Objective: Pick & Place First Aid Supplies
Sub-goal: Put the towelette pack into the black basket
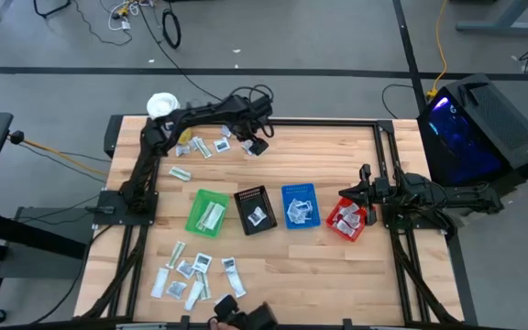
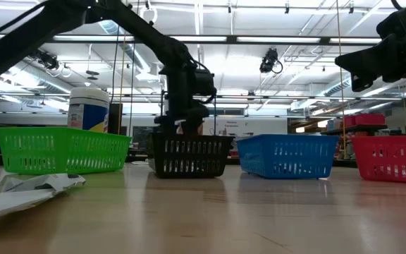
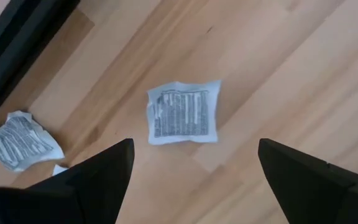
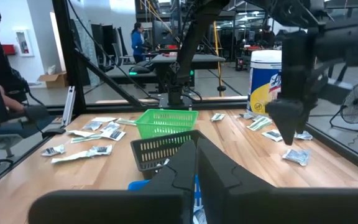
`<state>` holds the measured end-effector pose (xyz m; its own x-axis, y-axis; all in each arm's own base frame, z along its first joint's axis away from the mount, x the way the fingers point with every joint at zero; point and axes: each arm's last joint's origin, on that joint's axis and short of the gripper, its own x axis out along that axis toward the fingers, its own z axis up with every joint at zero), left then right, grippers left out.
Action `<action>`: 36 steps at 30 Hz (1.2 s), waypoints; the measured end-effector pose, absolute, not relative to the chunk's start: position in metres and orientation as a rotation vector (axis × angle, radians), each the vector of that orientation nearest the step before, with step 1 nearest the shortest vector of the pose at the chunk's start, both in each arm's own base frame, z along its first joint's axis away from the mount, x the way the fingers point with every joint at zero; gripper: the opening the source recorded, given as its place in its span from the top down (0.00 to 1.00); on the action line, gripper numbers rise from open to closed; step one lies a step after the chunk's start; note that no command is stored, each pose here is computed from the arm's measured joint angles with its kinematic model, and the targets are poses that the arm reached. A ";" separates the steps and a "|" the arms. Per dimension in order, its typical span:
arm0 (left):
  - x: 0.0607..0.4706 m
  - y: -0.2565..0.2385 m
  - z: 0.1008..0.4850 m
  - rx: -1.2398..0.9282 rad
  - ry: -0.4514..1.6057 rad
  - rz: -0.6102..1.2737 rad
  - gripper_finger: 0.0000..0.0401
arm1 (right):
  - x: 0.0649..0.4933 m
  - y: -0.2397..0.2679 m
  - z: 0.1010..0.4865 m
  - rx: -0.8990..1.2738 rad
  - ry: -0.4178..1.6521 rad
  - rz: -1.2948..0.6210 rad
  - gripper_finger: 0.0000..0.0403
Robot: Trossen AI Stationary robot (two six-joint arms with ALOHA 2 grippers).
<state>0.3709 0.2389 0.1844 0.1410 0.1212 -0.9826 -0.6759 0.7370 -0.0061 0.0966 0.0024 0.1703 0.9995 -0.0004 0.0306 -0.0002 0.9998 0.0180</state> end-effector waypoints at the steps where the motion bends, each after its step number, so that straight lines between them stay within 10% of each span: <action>1: 0.371 0.240 0.181 -0.512 1.323 0.608 0.12 | 0.097 0.002 0.170 0.018 -0.030 0.000 0.94; 36: 0.368 0.233 0.201 -0.488 1.287 0.632 0.05 | 0.097 0.002 0.170 0.018 -0.031 0.000 0.94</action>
